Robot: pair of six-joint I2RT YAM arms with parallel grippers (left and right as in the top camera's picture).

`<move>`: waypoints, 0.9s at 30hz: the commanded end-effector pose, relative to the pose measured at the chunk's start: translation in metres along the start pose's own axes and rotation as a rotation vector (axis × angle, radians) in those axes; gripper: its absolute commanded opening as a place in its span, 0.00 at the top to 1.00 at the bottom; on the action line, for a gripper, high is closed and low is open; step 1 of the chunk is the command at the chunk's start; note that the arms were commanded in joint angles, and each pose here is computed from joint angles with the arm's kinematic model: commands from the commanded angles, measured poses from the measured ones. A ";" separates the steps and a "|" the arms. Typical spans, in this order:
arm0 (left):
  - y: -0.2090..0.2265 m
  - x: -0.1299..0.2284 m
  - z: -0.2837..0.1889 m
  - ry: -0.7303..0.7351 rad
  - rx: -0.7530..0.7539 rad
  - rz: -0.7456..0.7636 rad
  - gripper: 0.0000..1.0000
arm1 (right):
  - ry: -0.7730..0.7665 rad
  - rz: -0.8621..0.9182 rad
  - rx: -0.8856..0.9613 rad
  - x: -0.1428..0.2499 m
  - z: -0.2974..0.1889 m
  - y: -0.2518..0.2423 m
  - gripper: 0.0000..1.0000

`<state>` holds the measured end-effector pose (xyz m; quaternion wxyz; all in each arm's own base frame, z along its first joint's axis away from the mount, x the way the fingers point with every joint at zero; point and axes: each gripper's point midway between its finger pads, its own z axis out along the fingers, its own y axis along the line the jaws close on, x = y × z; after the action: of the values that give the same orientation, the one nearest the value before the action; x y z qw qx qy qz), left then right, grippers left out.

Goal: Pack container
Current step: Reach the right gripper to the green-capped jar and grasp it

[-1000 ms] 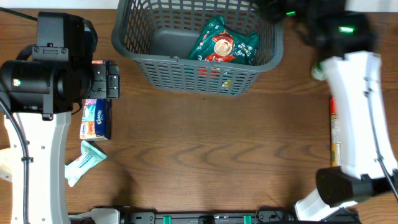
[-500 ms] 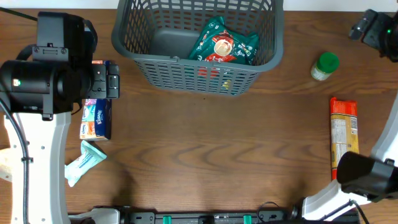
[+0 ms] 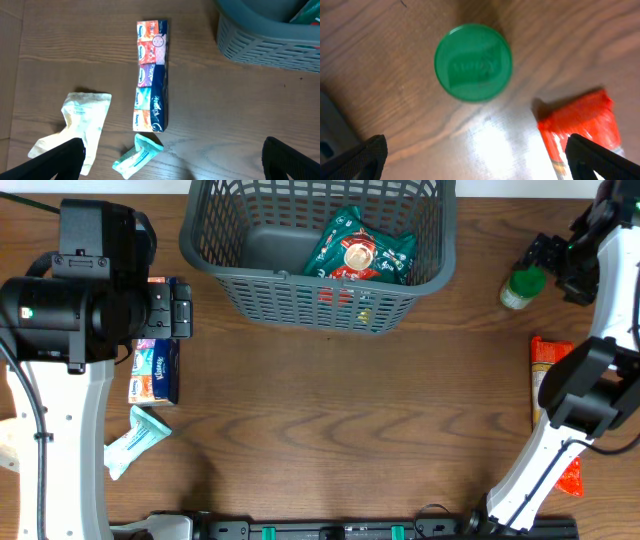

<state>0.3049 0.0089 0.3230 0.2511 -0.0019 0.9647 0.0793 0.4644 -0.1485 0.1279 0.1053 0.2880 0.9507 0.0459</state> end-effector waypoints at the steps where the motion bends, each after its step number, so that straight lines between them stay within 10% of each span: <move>1: 0.002 0.000 0.000 0.001 -0.004 -0.007 0.01 | -0.017 0.003 -0.045 -0.006 0.002 0.009 0.01; 27: 0.002 0.000 0.000 0.001 -0.003 -0.036 0.01 | -0.084 0.071 -0.015 -0.027 0.015 0.003 0.01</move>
<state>0.3049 0.0089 0.3230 0.2514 -0.0065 0.9647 0.0781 0.4908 -0.1581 0.1258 0.1532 0.3009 0.9402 0.0458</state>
